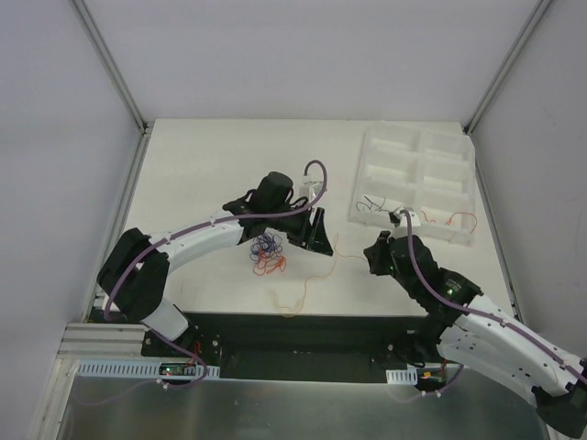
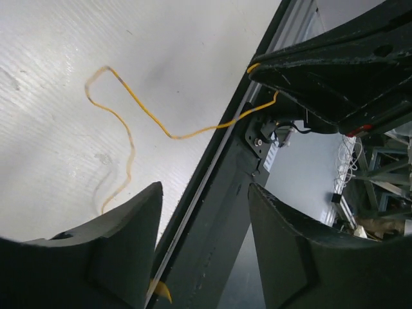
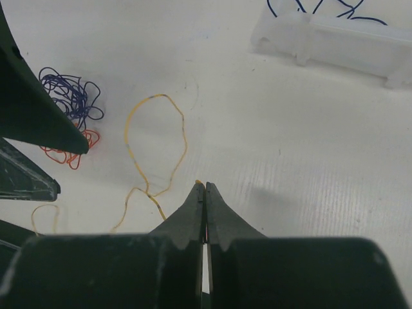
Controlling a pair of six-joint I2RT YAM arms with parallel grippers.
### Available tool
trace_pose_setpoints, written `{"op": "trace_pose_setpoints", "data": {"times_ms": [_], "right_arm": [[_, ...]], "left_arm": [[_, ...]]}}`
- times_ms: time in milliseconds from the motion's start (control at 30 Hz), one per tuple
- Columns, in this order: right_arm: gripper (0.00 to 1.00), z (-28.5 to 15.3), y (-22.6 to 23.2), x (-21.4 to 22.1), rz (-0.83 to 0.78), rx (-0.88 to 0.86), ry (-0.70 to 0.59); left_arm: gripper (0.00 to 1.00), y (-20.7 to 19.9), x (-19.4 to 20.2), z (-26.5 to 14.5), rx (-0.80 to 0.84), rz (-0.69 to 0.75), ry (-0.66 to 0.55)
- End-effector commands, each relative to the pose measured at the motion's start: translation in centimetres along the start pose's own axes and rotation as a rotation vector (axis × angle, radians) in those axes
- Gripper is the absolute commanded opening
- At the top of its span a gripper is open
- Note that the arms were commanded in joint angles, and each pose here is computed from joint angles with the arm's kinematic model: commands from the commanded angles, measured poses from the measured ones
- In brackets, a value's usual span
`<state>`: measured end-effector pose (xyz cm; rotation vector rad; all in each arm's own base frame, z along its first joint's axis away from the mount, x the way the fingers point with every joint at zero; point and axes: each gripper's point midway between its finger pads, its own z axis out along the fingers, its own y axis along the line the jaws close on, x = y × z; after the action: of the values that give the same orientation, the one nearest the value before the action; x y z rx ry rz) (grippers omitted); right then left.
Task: Untangle the cables
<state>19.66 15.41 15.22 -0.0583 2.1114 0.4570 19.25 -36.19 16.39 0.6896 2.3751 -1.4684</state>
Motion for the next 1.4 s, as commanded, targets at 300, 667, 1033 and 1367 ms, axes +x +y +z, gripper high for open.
{"op": "trace_pose_setpoints", "data": {"times_ms": [300,667,1033,1367], "right_arm": [[0.0,-2.3,-2.8,-5.3,-0.102,0.196,-0.1],[0.0,-6.9,-2.8,-16.1,-0.321,0.325,-0.191],[0.0,-3.5,0.0,-16.9,-0.299,0.233,-0.207],[0.0,0.0,3.3,-25.1,-0.408,0.194,-0.213]], "left_arm": [[0.75,-0.5,-3.1,-11.6,-0.126,0.122,-0.293],[0.78,-7.9,-7.9,-17.6,-0.113,0.37,-0.422],[0.76,-2.4,-7.9,-15.7,-0.249,0.356,-0.373],[0.73,0.0,-6.7,-16.7,-0.364,0.399,-0.411]]}}
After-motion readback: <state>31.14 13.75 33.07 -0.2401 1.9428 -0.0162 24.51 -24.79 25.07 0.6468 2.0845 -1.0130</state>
